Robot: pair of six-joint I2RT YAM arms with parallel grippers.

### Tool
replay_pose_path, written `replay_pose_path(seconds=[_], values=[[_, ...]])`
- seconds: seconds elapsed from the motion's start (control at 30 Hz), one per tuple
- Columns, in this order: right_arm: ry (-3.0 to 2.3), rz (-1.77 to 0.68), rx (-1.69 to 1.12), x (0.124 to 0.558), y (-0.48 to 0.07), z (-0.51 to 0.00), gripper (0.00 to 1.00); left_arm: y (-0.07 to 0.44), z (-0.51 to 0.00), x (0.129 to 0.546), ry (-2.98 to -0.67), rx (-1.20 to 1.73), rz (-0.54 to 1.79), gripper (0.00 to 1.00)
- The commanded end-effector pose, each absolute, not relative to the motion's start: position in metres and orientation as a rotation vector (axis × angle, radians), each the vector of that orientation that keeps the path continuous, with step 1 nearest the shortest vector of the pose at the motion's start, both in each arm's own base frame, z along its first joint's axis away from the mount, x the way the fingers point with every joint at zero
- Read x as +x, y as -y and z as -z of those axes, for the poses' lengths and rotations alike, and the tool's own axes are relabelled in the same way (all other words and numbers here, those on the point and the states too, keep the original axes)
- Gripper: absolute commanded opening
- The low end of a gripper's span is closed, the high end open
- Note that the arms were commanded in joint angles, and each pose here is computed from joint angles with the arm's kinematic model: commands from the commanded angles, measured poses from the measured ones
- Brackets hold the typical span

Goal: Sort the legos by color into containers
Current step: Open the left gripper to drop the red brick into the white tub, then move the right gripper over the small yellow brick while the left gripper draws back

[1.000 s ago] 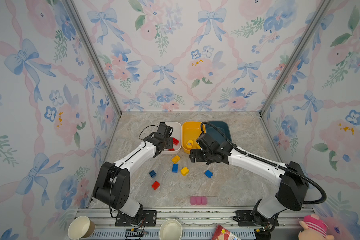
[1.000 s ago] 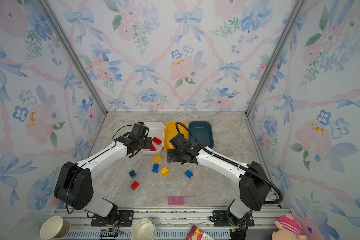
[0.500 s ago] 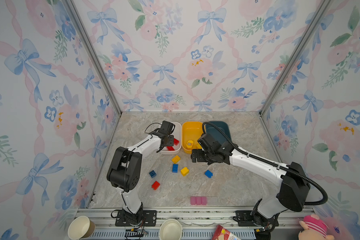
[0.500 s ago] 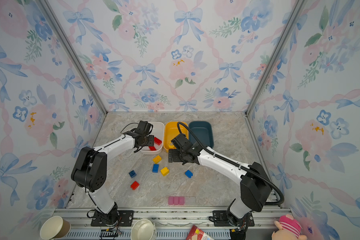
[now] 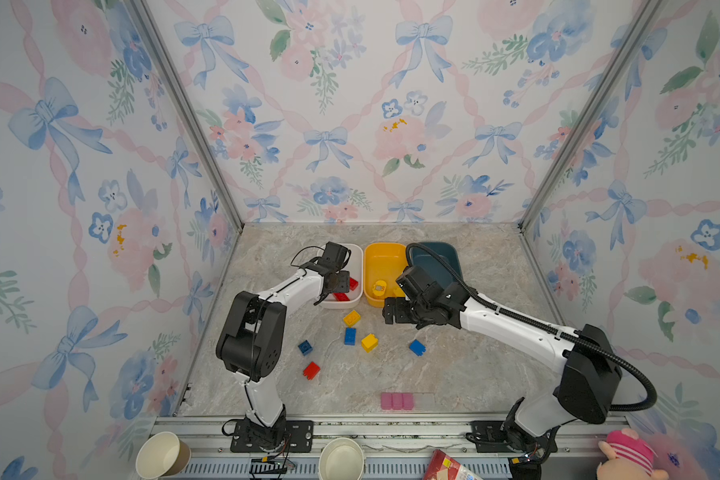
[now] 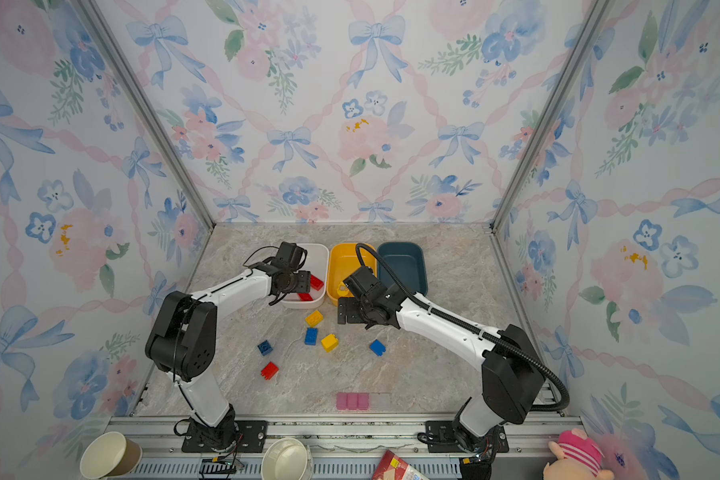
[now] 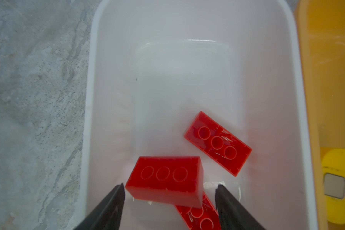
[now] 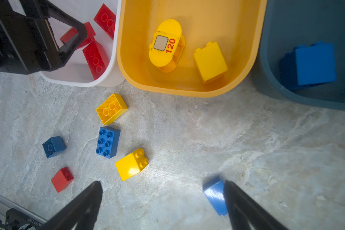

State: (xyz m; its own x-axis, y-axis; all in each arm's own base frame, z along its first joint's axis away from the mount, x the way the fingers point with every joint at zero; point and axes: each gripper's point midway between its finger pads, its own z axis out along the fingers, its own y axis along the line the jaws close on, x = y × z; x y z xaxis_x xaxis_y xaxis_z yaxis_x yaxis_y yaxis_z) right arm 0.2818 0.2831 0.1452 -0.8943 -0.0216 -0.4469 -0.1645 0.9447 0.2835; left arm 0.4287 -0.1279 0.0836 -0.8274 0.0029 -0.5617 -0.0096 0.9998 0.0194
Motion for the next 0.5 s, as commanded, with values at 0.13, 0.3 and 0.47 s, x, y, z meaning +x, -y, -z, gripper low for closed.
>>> replay_pose_path(seconds=[0.13, 0.3, 0.47], values=[[-2.671, -0.414, -0.12, 0.279, -0.274, -0.143, 0.98, 0.128, -0.108, 0.43, -2.491, -0.028, 0.014, 0.77], [-2.695, -0.382, -0.159, 0.275, -0.275, -0.134, 0.98, 0.128, -0.122, 0.419, -2.463, -0.032, 0.066, 0.81], [-2.712, -0.35, -0.254, 0.268, -0.283, -0.128, 0.98, 0.13, -0.131, 0.4, -2.435, -0.036, 0.15, 0.85]])
